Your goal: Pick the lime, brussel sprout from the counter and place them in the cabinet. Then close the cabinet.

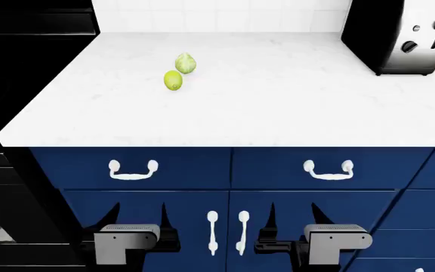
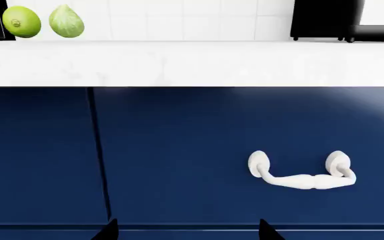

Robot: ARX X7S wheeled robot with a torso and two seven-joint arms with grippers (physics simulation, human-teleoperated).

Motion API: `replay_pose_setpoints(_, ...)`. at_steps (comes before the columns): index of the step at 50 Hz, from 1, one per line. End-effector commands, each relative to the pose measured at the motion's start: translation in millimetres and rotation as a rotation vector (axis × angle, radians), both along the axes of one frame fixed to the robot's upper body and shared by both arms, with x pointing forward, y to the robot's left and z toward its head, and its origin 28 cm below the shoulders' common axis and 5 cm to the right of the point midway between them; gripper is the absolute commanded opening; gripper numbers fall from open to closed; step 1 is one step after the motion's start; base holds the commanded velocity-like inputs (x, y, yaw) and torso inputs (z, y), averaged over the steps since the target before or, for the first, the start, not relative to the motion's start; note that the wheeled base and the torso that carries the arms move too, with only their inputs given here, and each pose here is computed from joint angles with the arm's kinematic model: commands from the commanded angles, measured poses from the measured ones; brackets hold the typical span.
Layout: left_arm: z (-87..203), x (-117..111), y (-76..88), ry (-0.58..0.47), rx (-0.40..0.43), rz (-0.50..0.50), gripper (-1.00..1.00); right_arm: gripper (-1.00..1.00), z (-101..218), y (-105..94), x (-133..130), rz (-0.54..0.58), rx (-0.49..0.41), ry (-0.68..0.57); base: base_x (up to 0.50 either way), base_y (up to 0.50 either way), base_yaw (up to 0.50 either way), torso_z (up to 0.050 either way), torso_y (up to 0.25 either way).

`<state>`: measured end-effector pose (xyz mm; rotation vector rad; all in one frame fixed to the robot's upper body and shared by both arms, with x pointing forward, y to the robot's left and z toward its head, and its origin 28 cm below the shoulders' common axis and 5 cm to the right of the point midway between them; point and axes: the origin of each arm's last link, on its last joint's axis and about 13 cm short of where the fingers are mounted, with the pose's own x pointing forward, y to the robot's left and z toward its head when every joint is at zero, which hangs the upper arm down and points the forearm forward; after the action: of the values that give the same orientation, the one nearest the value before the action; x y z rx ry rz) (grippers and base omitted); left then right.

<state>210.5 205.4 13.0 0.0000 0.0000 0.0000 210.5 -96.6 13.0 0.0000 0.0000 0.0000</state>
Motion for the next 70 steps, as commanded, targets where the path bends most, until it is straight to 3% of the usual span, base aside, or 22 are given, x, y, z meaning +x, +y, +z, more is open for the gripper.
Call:
replay_pose_setpoints(1, 0, 0, -0.4, 0.002, -0.001, -0.004, 1.00, 1.00, 1, 0.4, -1, -0.001, -0.001, 0.000, 0.00, 0.00, 0.00, 0.000, 0.000)
replay_pose_setpoints(15, 17, 8, -4.7, 0.008, -0.019, -0.026, 1.00, 1.00, 11, -0.9, 4, 0.002, -0.013, -0.018, 0.00, 0.00, 0.00, 0.000, 0.000)
replay_pose_setpoints(26, 78, 22, -6.1, -0.078, -0.041, -0.061, 1.00, 1.00, 57, -7.2, 12, 0.013, -0.025, -0.092, 0.00, 0.00, 0.00, 0.000, 0.000)
replay_pose_setpoints(35, 132, 28, -0.7, -0.129, -0.069, -0.137, 1.00, 1.00, 96, -11.0, 16, 0.092, -0.044, -0.120, 0.00, 0.00, 0.00, 0.000, 0.000)
replay_pose_setpoints(42, 151, 32, 6.5, -0.129, -0.096, -0.212, 1.00, 1.00, 114, -11.6, 18, 0.126, -0.051, -0.143, 0.00, 0.00, 0.00, 0.000, 0.000)
replay_pose_setpoints(48, 170, 37, 15.7, -0.154, -0.087, -0.216, 1.00, 1.00, 129, -13.6, 21, 0.174, -0.061, -0.166, 0.05, 0.00, 0.00, 0.000, 0.000)
replay_pose_setpoints(52, 181, 38, 18.5, -0.167, -0.148, -0.225, 1.00, 1.00, 143, -16.1, 22, 0.199, -0.076, -0.197, 0.31, 0.00, 0.00, 0.000, 0.000)
replay_pose_setpoints(56, 195, 38, 19.8, -0.191, -0.259, -0.192, 1.00, 1.00, 152, -16.8, 21, 0.216, -0.084, -0.219, 0.36, 0.00, 0.00, 0.000, 0.000)
replay_pose_setpoints(63, 203, 37, 22.3, -0.174, -0.101, -0.197, 1.00, 1.00, 161, -17.7, 21, 0.243, -0.105, -0.234, 0.36, 0.01, 0.00, 0.000, 0.000)
replay_pose_setpoints(70, 211, 32, 28.9, -0.193, -0.013, -0.238, 1.00, 1.00, 175, -21.3, 17, 0.293, -0.119, -0.267, 0.16, 0.43, 0.00, 0.000, 0.000)
